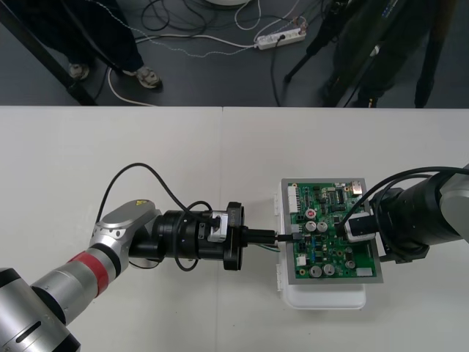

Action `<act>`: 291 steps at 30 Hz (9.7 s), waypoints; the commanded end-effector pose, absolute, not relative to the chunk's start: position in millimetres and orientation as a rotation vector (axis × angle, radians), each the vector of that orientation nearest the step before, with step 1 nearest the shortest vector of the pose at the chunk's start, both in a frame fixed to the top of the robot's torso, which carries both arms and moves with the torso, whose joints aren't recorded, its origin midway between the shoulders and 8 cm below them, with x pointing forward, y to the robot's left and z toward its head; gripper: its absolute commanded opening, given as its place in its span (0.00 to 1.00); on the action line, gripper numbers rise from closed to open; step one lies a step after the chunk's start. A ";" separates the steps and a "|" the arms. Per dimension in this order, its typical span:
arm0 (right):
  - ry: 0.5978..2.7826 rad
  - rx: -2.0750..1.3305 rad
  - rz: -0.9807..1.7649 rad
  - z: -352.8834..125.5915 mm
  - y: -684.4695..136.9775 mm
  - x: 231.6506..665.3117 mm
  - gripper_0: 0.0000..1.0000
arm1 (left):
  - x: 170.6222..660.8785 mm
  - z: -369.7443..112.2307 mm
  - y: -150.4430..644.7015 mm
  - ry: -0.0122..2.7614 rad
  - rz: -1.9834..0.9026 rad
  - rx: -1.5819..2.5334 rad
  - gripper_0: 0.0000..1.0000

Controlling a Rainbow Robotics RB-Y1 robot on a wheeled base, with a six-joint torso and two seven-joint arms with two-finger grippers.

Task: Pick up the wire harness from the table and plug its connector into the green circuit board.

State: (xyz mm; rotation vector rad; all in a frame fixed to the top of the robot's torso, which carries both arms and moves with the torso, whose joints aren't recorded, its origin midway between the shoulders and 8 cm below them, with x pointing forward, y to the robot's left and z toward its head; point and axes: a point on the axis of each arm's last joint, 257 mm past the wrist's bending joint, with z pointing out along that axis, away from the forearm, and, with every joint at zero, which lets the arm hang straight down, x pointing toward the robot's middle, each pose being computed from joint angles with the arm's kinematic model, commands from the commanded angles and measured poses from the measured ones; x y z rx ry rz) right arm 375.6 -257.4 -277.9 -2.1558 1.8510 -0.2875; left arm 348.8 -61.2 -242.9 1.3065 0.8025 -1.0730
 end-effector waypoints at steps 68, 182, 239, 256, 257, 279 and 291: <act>1.881 -2.092 -0.244 -269.2 -240.8 377.1 1.00 | 363.1 -221.6 -14.3 0.948 -1.069 1.381 0.00; 1.875 -2.096 -0.205 -270.0 -235.3 372.7 1.00 | 354.8 -210.1 -86.6 0.818 -1.003 1.388 0.00; 1.869 -2.102 -0.196 -270.2 -233.8 371.4 1.00 | 358.5 -189.9 -107.0 0.726 -0.924 1.377 0.00; 1.869 -2.102 -0.196 -270.2 -233.8 371.4 1.00 | 357.4 -189.2 -115.3 0.731 -0.925 1.358 0.00; 1.869 -2.102 -0.196 -270.2 -233.8 371.4 1.00 | 356.7 -189.9 -115.5 0.733 -0.928 1.356 0.00; 1.866 -2.105 -0.196 -270.2 -233.8 371.4 1.00 | 360.3 -193.3 -110.7 0.754 -0.921 1.347 0.00; 1.865 -2.108 -0.221 -269.7 -237.5 374.0 1.00 | 368.2 -191.7 -97.9 0.778 -0.920 1.324 0.92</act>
